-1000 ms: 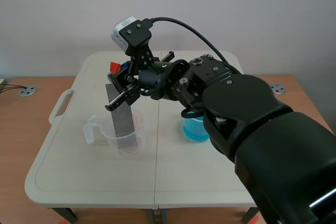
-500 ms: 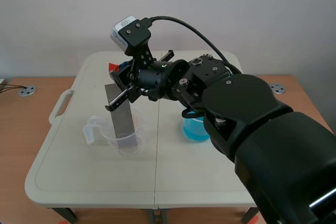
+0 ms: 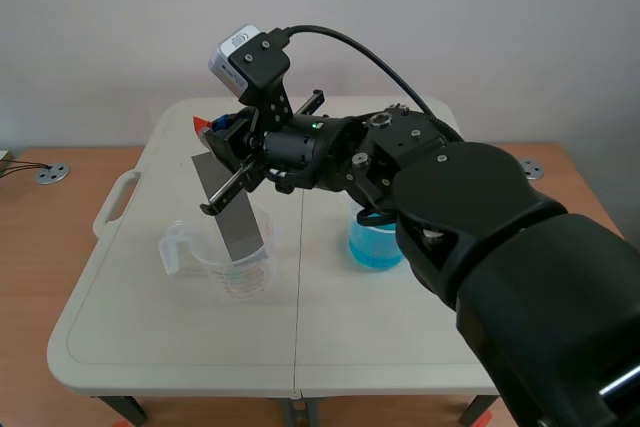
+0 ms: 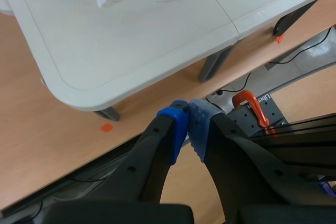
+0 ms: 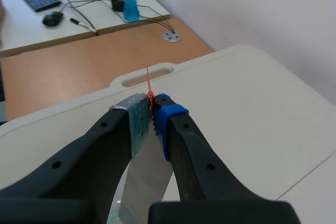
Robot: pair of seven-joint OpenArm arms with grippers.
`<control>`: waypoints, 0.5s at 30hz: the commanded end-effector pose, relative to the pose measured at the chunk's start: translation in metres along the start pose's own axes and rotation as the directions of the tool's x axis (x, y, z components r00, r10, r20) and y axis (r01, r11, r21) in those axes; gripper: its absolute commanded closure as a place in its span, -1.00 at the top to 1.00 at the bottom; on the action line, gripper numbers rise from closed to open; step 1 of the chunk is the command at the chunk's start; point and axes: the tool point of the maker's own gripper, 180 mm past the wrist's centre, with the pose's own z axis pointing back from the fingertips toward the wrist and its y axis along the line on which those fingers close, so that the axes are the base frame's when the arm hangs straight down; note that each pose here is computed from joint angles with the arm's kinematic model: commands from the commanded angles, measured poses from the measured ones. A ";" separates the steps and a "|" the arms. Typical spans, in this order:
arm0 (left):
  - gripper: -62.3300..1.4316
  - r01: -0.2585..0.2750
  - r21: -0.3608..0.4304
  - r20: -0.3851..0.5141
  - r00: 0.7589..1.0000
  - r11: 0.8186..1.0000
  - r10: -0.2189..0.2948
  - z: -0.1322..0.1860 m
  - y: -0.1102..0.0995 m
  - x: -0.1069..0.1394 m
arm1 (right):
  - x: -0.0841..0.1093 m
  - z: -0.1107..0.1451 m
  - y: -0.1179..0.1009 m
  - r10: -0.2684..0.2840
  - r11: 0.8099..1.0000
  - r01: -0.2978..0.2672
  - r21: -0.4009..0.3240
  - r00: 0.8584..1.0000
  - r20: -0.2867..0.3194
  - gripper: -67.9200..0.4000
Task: Hold the metal plate by the orange handle, dip it into the blue solution, take it out and point at it, then put the plate back in the beaker on the left.
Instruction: 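Lift the metal plate out of the left beaker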
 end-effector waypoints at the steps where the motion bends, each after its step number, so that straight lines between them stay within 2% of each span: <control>1: -0.90 -0.009 -0.009 0.024 1.000 1.000 0.009 -0.001 -0.003 0.005 | 0.021 -0.002 -0.005 0.019 1.000 -0.020 0.009 0.998 0.057 -0.95; 5: -0.90 -0.009 -0.009 0.024 1.000 1.000 0.009 -0.001 -0.003 0.005 | 0.019 0.000 0.004 0.007 0.998 -0.010 0.058 0.998 0.060 -0.95; 10: -0.90 -0.009 -0.009 0.024 1.000 1.000 0.009 -0.001 -0.003 0.005 | 0.023 0.010 0.013 -0.010 0.991 -0.005 0.136 0.995 0.103 -0.95; 15: -0.90 -0.008 -0.009 0.024 1.000 1.000 0.009 -0.001 -0.003 0.005 | 0.028 0.019 0.007 -0.006 0.992 -0.014 0.128 0.988 0.153 -0.95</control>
